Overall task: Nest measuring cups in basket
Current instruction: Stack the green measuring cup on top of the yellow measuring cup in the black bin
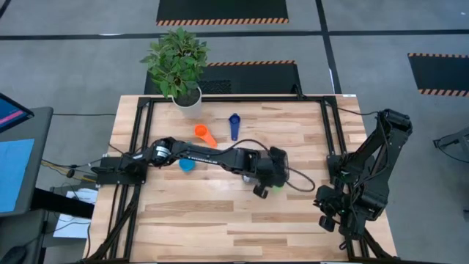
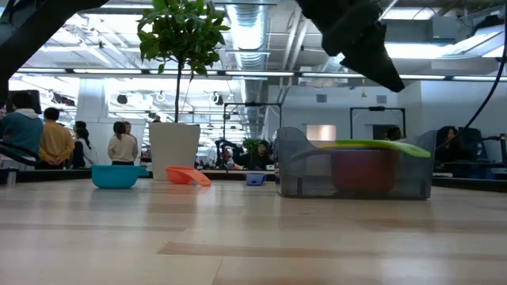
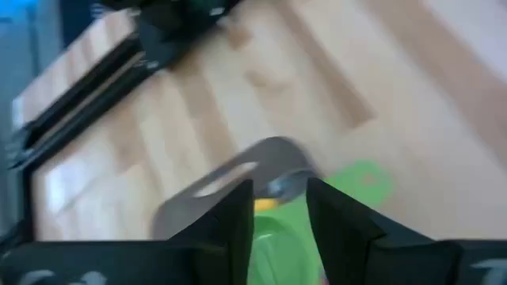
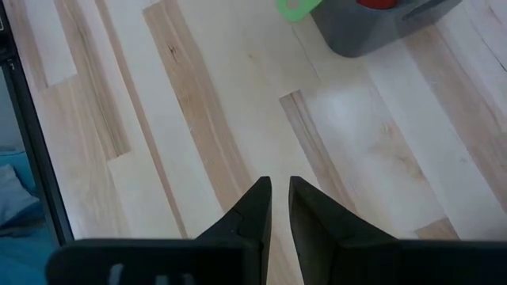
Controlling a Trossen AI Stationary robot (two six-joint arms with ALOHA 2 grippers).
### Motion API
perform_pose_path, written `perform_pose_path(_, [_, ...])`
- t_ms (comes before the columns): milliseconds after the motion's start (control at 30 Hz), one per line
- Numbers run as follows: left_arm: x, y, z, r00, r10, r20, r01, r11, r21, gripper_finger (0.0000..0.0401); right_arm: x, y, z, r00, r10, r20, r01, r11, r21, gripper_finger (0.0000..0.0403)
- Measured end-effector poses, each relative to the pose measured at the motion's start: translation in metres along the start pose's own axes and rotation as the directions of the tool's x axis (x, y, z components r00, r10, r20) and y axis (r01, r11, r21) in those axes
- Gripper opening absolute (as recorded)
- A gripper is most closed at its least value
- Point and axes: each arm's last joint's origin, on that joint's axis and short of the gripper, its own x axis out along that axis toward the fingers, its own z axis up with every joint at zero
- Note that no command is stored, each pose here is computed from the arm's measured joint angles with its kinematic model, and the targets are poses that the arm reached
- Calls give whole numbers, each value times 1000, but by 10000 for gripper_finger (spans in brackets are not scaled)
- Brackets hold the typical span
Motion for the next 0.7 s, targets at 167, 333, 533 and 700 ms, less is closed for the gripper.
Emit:
perform_pose_path(167, [12, -10, -2, 999, -23, 49, 23, 1000, -8, 43, 0, 0, 0, 1000, 0, 0, 0, 1000, 0, 69])
perform_pose_path(333, [13, -13, 9, 982, -24, 189, 32, 999, -40, 3, 0, 0, 0, 1000, 0, 0, 0, 1000, -2, 69])
perform_pose_path(533, [25, -36, 8, 977, -84, 196, 107, 988, -109, 2, 2, 0, 6, 996, -10, 88, 10, 1000, 1, 69])
perform_pose_path(700, [7, -71, 6, 986, -157, -58, 153, 986, -69, 0, 22, 15, 12, 997, 12, 78, 3, 983, -181, 69])
